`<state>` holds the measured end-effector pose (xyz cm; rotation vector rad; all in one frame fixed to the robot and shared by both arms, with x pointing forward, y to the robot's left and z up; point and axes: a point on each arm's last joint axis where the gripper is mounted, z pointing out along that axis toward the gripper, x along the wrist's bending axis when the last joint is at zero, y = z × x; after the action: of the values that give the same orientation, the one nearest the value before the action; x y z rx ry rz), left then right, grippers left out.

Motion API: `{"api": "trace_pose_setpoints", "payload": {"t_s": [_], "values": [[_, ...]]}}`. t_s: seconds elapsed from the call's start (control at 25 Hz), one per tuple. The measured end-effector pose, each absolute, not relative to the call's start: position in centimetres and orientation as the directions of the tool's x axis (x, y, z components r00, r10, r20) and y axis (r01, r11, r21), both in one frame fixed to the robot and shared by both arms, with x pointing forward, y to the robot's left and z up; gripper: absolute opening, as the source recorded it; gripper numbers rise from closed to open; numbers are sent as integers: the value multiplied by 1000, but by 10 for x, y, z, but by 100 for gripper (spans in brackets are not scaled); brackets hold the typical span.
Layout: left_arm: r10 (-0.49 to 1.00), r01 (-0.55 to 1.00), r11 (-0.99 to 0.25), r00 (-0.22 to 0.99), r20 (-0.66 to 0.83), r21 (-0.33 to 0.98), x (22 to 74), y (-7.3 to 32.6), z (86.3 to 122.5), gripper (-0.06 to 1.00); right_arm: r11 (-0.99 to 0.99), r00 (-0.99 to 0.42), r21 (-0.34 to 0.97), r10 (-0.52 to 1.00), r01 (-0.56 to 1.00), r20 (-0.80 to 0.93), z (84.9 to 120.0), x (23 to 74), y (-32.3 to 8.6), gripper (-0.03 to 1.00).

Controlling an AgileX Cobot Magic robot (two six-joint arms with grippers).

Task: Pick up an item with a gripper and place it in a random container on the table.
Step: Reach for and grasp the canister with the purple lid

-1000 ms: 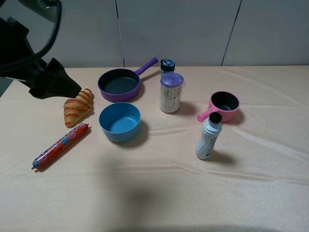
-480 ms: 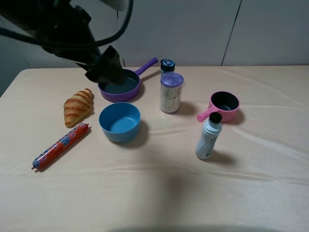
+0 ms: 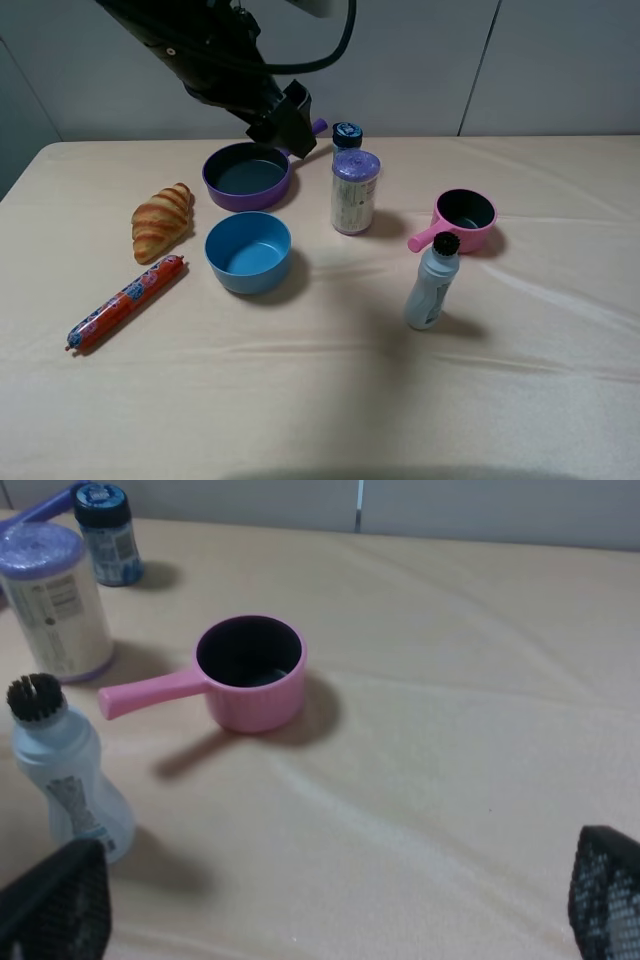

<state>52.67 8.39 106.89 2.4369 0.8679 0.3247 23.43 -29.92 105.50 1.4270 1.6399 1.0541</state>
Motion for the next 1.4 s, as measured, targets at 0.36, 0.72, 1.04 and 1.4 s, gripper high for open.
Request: {"api": "trace_pose_setpoints", "payload": {"t_s": [0.36, 0.72, 1.04, 1.4], "values": [[630, 491, -655, 775, 56, 574, 550, 58, 1057, 99, 57, -138, 910, 990, 411, 0, 1055, 234, -299, 69], [615, 482, -666, 787, 53, 569, 573, 28, 1032, 99, 57, -138, 910, 990, 411, 0, 1055, 234, -299, 69], [615, 477, -664, 787, 58, 576, 591, 12, 1010, 98, 57, -138, 910, 990, 411, 0, 1055, 234, -299, 69], [609, 452, -665, 789, 81, 595, 602, 4, 989, 98, 53, -143, 910, 990, 412, 6, 1055, 234, -299, 69]]}}
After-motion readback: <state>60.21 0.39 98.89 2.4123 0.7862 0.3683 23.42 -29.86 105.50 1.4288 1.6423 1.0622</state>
